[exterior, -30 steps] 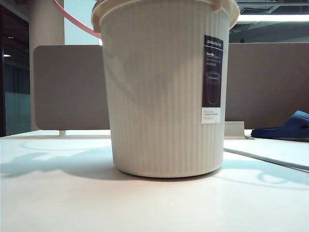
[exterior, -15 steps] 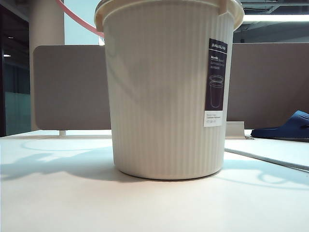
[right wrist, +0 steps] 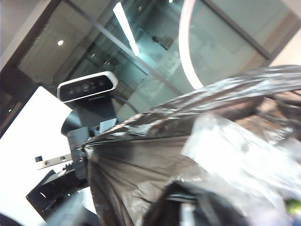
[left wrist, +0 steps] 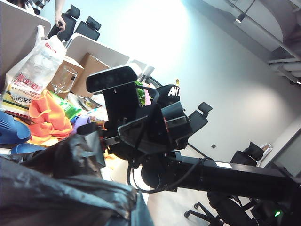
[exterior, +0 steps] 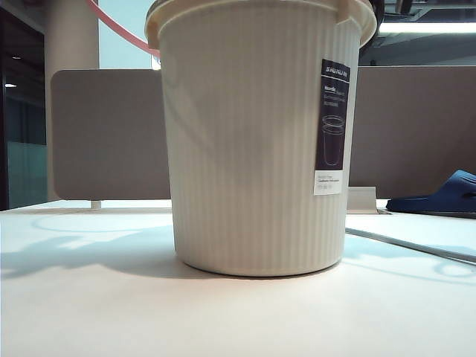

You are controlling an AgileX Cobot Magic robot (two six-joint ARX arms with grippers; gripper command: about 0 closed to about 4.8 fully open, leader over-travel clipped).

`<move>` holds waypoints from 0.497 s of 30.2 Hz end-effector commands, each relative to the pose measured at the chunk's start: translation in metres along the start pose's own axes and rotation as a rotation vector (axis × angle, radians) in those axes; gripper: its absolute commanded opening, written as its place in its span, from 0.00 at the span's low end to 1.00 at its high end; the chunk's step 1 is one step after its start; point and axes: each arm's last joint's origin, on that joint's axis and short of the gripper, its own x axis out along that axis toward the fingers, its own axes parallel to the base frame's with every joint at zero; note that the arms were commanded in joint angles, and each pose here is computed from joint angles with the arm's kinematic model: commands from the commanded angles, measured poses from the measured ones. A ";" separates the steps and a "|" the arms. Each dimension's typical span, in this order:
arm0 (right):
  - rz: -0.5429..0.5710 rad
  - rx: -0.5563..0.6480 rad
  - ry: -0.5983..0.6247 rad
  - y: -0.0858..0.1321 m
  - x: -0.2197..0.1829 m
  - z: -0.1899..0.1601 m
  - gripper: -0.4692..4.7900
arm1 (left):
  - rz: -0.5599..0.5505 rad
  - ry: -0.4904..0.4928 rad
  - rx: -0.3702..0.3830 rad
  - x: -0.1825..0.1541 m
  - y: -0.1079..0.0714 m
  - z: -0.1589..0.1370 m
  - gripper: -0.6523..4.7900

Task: Open the ring lid of the trash can, pull out the black garbage bag inside, and place it on the table.

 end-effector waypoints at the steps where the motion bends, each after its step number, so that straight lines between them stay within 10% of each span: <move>1: -0.007 0.000 0.039 0.002 -0.005 0.001 0.63 | -0.010 -0.008 0.034 -0.002 -0.002 0.003 0.11; 15: -0.087 0.013 0.019 0.001 -0.044 0.012 0.73 | 0.041 -0.006 0.031 -0.017 0.010 0.011 0.11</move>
